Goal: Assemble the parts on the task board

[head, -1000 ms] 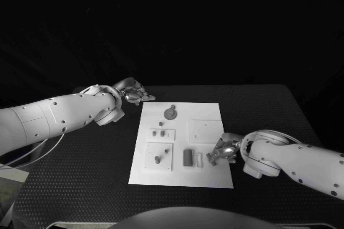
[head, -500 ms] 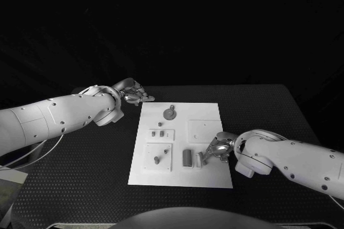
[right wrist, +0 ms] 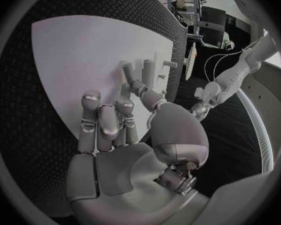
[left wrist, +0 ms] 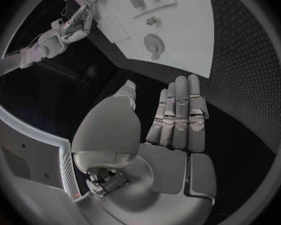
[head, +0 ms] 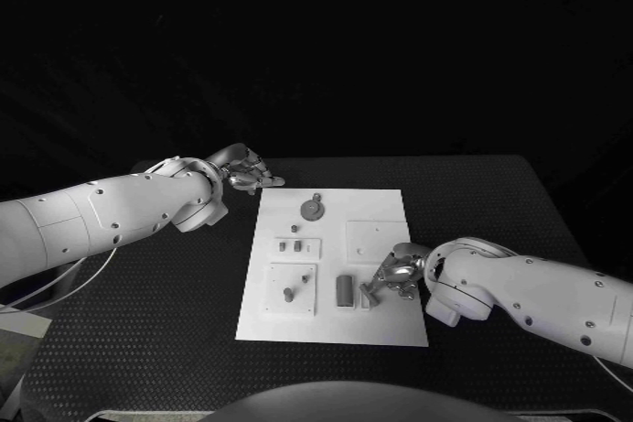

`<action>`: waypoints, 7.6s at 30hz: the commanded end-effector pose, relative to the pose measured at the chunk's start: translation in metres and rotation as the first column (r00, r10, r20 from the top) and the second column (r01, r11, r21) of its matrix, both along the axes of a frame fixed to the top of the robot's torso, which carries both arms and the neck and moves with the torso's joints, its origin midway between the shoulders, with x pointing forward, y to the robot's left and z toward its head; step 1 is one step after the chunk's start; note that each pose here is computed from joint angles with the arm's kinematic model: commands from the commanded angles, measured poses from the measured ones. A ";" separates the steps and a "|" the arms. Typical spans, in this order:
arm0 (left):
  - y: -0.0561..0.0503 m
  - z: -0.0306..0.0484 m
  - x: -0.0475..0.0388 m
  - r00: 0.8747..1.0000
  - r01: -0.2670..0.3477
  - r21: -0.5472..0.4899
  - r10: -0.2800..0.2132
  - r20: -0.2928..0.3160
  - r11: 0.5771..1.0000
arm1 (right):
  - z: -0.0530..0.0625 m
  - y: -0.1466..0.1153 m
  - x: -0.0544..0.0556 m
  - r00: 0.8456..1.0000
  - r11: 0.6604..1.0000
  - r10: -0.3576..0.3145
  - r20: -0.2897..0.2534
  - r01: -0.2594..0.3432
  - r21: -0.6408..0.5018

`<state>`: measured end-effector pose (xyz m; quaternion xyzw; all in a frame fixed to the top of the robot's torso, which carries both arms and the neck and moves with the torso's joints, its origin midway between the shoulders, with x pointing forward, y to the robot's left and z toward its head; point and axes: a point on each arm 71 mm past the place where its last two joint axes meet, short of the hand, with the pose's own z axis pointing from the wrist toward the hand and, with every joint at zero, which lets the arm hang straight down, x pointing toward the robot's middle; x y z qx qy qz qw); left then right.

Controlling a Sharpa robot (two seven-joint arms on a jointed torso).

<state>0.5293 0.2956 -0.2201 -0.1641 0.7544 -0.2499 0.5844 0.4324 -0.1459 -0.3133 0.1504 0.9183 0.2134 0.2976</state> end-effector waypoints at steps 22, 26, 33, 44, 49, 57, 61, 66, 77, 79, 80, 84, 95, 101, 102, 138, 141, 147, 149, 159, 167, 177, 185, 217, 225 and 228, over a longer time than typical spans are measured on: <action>-0.002 0.0001 0.0001 1.000 0.011 -0.003 -0.011 -0.006 1.000 | -0.005 0.002 -0.003 0.997 0.997 0.072 -0.004 -0.072 -0.040; -0.002 0.0001 0.0002 1.000 0.010 -0.002 -0.010 -0.006 1.000 | -0.005 0.003 -0.004 0.994 0.993 0.105 0.005 -0.104 -0.061; -0.002 -0.0001 0.0004 1.000 0.011 -0.002 -0.011 -0.006 1.000 | -0.005 0.004 -0.006 0.989 0.986 0.146 0.010 -0.144 -0.078; -0.002 0.0000 0.0003 1.000 0.010 -0.002 -0.010 -0.005 1.000 | -0.005 0.006 -0.007 0.984 0.980 0.179 0.023 -0.176 -0.097; -0.002 0.0000 0.0004 1.000 0.011 -0.002 -0.011 -0.005 1.000 | -0.005 0.007 -0.006 0.984 0.981 0.175 0.029 -0.172 -0.094; -0.002 0.0000 0.0004 1.000 0.010 -0.002 -0.010 -0.006 1.000 | -0.005 0.007 -0.005 0.984 0.982 0.172 0.040 -0.168 -0.089; -0.002 -0.0001 0.0005 1.000 0.011 -0.002 -0.011 -0.006 1.000 | -0.004 0.006 -0.005 0.984 0.982 0.172 0.046 -0.168 -0.091; -0.002 -0.0001 0.0004 1.000 0.010 -0.001 -0.010 -0.006 1.000 | -0.004 0.003 -0.004 0.987 0.985 0.153 0.048 -0.149 -0.084; -0.001 0.0000 0.0002 1.000 0.008 0.000 -0.008 -0.006 1.000 | -0.007 -0.012 -0.001 0.998 0.998 -0.040 -0.039 0.042 0.053; -0.001 0.0000 0.0002 1.000 0.009 0.000 -0.009 -0.006 1.000 | -0.007 -0.014 -0.001 0.996 0.995 -0.070 -0.052 0.073 0.070; -0.001 0.0000 0.0001 1.000 0.009 0.000 -0.009 -0.006 1.000 | -0.006 -0.014 -0.002 0.995 0.994 -0.077 -0.062 0.082 0.079; -0.001 -0.0001 0.0002 1.000 0.009 0.000 -0.009 -0.007 1.000 | -0.007 -0.013 -0.005 0.991 0.989 -0.097 -0.097 0.106 0.099; -0.001 -0.0001 0.0001 1.000 0.009 0.000 -0.009 -0.008 1.000 | -0.009 -0.007 -0.010 0.976 0.983 -0.118 -0.185 0.141 0.114; -0.001 -0.0002 0.0000 1.000 0.009 0.000 -0.009 -0.009 1.000 | -0.009 -0.011 -0.009 0.979 0.987 -0.116 -0.170 0.133 0.091; 0.000 -0.0002 0.0000 1.000 0.008 0.001 -0.008 -0.009 1.000 | -0.009 -0.011 -0.009 0.979 0.988 -0.114 -0.168 0.130 0.088; 0.000 -0.0005 0.0000 1.000 0.009 0.004 -0.009 -0.013 1.000 | -0.014 -0.003 -0.009 0.996 1.000 -0.016 -0.086 0.016 0.004; -0.001 -0.0005 0.0001 1.000 0.010 0.003 -0.010 -0.013 1.000 | -0.014 -0.002 -0.009 0.997 1.000 -0.021 -0.078 0.022 0.010; 0.000 -0.0005 0.0000 1.000 0.009 0.004 -0.009 -0.013 1.000 | -0.013 -0.002 -0.008 0.998 0.999 -0.030 -0.064 0.032 0.018; 0.000 -0.0006 0.0000 1.000 0.009 0.004 -0.009 -0.014 1.000 | -0.013 -0.002 -0.008 0.998 0.999 -0.028 -0.064 0.030 0.019; -0.001 -0.0007 0.0001 1.000 0.010 0.004 -0.010 -0.015 1.000 | -0.012 0.000 -0.010 0.999 1.000 -0.005 -0.045 0.006 0.028; -0.001 -0.0008 0.0000 1.000 0.010 0.004 -0.010 -0.016 1.000 | -0.011 0.002 -0.012 0.999 1.000 0.004 -0.043 -0.003 0.030; -0.001 -0.0008 -0.0001 1.000 0.010 0.004 -0.010 -0.017 1.000 | -0.011 0.001 -0.011 0.999 1.000 0.001 -0.043 0.000 0.028; 0.000 -0.0010 -0.0003 1.000 0.009 0.005 -0.009 -0.020 1.000 | -0.011 -0.001 -0.009 0.999 0.999 -0.022 -0.034 0.023 0.033; 0.000 -0.0011 -0.0002 1.000 0.011 0.006 -0.011 -0.019 1.000 | -0.010 -0.004 -0.007 1.000 1.000 -0.005 -0.003 0.005 0.026; 0.001 -0.0009 -0.0003 1.000 0.009 0.006 -0.009 -0.017 1.000 | -0.005 -0.016 -0.007 0.997 1.000 -0.003 0.082 0.002 0.009; 0.001 -0.0008 -0.0004 1.000 0.010 0.006 -0.009 -0.017 1.000 | -0.001 -0.020 -0.006 0.992 1.000 0.003 0.128 -0.004 0.010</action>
